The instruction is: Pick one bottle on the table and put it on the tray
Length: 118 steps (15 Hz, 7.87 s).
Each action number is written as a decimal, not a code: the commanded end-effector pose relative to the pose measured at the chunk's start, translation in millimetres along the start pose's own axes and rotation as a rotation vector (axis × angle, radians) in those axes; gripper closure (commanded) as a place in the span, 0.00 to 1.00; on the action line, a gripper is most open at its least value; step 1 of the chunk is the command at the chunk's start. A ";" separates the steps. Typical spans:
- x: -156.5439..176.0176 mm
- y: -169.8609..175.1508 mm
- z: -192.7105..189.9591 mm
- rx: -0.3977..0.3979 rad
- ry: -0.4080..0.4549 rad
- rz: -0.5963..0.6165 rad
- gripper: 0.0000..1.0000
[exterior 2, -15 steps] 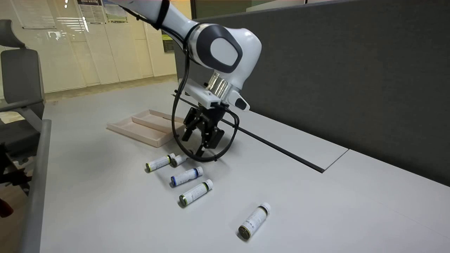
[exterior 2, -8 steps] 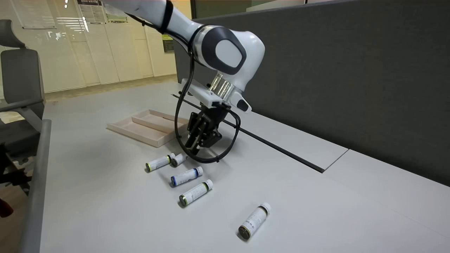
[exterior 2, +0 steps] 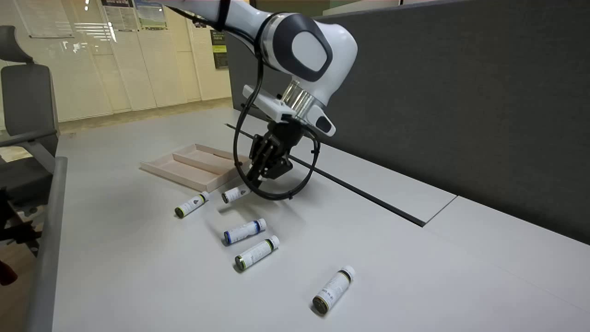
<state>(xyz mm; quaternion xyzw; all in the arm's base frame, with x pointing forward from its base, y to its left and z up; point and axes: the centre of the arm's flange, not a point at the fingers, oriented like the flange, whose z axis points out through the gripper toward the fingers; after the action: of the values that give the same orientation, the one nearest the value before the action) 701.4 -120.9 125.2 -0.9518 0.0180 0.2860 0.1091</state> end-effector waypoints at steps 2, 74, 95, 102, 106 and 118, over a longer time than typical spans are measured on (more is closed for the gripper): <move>-5.4 -35.8 -50.9 0.016 0.036 -0.005 0.94; 77.4 -232.9 -49.4 -0.253 0.336 -0.260 0.99; 75.8 -230.3 -20.7 -0.208 0.221 -0.233 1.00; 67.4 -223.6 -20.9 -0.190 0.194 -0.196 1.00; 49.3 -217.8 -54.0 -0.201 0.254 -0.177 1.00; -88.3 -187.3 -180.6 -0.373 0.523 -0.124 0.27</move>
<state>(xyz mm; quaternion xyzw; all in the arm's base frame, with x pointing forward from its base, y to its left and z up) 788.0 38.3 327.1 -0.9945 -0.0839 0.0437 -0.0458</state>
